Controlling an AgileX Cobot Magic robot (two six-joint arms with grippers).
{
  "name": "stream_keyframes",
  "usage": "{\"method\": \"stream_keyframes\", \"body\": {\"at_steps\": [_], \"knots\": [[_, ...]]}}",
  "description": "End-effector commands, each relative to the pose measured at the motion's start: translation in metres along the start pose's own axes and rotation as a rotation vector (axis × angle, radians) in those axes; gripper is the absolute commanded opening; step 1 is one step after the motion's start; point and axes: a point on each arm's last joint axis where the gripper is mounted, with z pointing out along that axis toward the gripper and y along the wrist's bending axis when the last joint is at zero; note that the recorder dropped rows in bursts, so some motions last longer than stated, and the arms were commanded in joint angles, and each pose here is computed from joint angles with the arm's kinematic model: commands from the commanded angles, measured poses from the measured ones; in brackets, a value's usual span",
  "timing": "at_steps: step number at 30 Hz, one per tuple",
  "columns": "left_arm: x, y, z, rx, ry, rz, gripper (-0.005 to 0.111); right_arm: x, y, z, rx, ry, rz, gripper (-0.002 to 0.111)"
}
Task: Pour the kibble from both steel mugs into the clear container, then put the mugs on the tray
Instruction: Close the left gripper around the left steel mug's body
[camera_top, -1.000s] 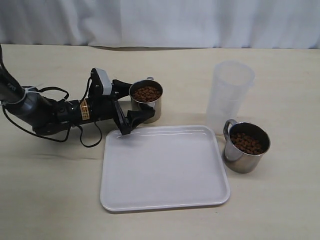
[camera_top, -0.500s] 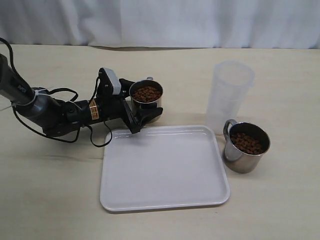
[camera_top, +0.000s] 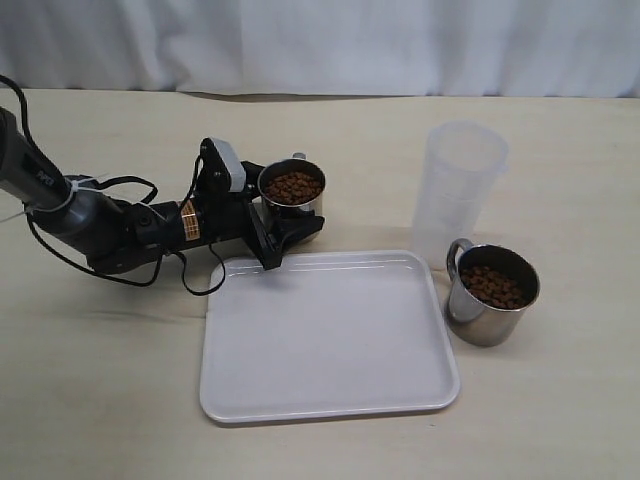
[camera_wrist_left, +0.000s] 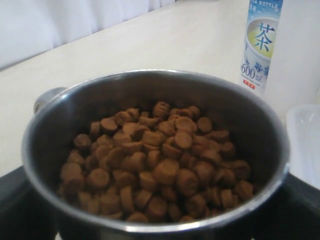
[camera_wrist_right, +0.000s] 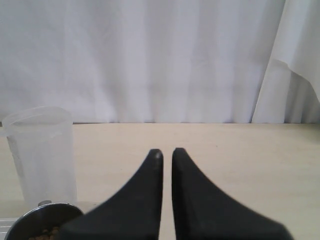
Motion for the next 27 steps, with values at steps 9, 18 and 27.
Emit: {"method": "stream_keyframes", "body": {"at_steps": [9,18,27], "knots": [[-0.0006,0.0027,-0.0005,-0.014,-0.001,-0.033,0.0,0.0011,0.0003,-0.0001,-0.003,-0.001,0.003,0.005],[-0.0006,0.0027,-0.0005,-0.014,-0.001,-0.033,0.0,0.0011,0.0003,-0.0001,-0.003,-0.001,0.003,0.005],[-0.0006,0.0026,-0.0004,-0.013,-0.001,-0.033,0.0,0.0011,0.0003,-0.0001,-0.003,-0.001,0.003,0.005]]}}
